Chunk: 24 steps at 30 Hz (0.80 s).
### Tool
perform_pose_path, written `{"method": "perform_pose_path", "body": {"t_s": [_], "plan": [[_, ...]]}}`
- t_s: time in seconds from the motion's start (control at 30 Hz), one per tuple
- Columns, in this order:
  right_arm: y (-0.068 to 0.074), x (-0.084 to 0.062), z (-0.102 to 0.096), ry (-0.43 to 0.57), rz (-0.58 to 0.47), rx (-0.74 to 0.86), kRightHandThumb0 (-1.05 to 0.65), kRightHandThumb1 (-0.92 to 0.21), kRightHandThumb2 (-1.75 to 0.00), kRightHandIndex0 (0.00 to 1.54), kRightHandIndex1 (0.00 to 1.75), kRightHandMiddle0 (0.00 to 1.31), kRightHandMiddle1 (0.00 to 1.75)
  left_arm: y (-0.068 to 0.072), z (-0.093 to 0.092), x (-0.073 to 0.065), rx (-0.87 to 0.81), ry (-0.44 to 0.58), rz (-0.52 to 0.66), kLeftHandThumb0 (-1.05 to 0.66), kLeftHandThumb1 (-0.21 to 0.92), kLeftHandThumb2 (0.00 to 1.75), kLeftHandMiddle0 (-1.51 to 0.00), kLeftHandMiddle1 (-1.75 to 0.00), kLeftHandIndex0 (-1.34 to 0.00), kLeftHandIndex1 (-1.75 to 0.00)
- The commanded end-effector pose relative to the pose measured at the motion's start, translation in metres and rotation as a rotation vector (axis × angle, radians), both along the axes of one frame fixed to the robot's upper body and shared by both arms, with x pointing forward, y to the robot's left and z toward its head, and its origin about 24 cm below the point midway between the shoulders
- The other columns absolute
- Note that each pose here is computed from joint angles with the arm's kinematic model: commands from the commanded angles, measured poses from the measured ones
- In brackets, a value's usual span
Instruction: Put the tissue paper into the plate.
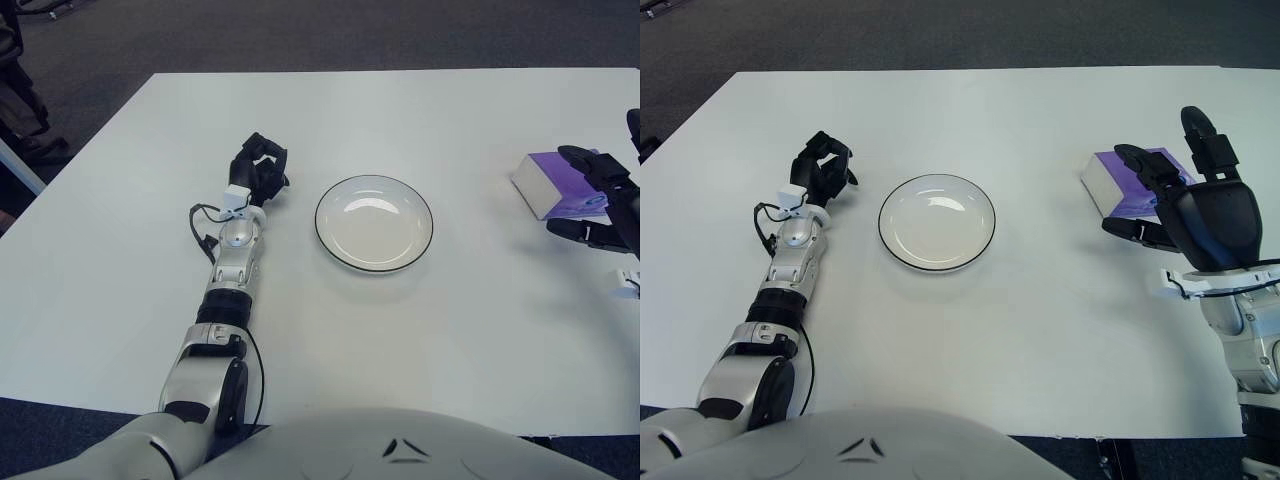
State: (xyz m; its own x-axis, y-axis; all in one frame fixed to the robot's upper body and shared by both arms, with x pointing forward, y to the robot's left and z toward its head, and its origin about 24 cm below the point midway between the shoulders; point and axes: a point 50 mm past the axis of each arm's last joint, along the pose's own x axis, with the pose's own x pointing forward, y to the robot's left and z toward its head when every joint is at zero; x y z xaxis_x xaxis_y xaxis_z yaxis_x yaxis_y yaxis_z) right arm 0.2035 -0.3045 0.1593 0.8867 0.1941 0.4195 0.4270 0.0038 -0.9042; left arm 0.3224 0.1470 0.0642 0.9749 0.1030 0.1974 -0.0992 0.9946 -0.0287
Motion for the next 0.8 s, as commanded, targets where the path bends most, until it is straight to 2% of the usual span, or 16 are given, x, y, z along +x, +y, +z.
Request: {"method": "perform_pose_path", "body": {"t_s": [0.0, 0.23, 0.47, 0.77], "plan": [[-0.004, -0.001, 0.006, 0.02, -0.02, -0.011, -0.87, -0.92, -0.52, 0.48, 0.0, 0.38, 0.16, 0.006, -0.051, -0.026, -0.016, 0.188, 0.021, -0.35, 0.92, 0.39, -0.88, -1.75, -0.64, -1.75], [-0.015, 0.005, 0.006, 0.123, -0.08, -0.027, -0.91, -0.92, -0.58, 0.38, 0.0, 0.33, 0.11, 0.006, -0.051, -0.025, -0.013, 0.187, 0.019, -0.35, 0.92, 0.39, -0.88, -1.75, -0.64, -1.75], [-0.025, 0.012, 0.005, 0.165, -0.093, -0.004, -0.93, -0.92, -0.61, 0.34, 0.0, 0.29, 0.07, 0.006, -0.051, -0.026, -0.01, 0.188, 0.018, -0.35, 0.92, 0.39, -0.88, -1.75, -0.64, -1.75], [-0.045, 0.032, 0.002, 0.295, -0.13, 0.028, -0.96, -0.92, -0.64, 0.29, 0.0, 0.25, 0.04, 0.006, -0.051, -0.026, -0.009, 0.188, 0.017, -0.35, 0.92, 0.39, -0.88, -1.75, -0.64, -1.75]]}}
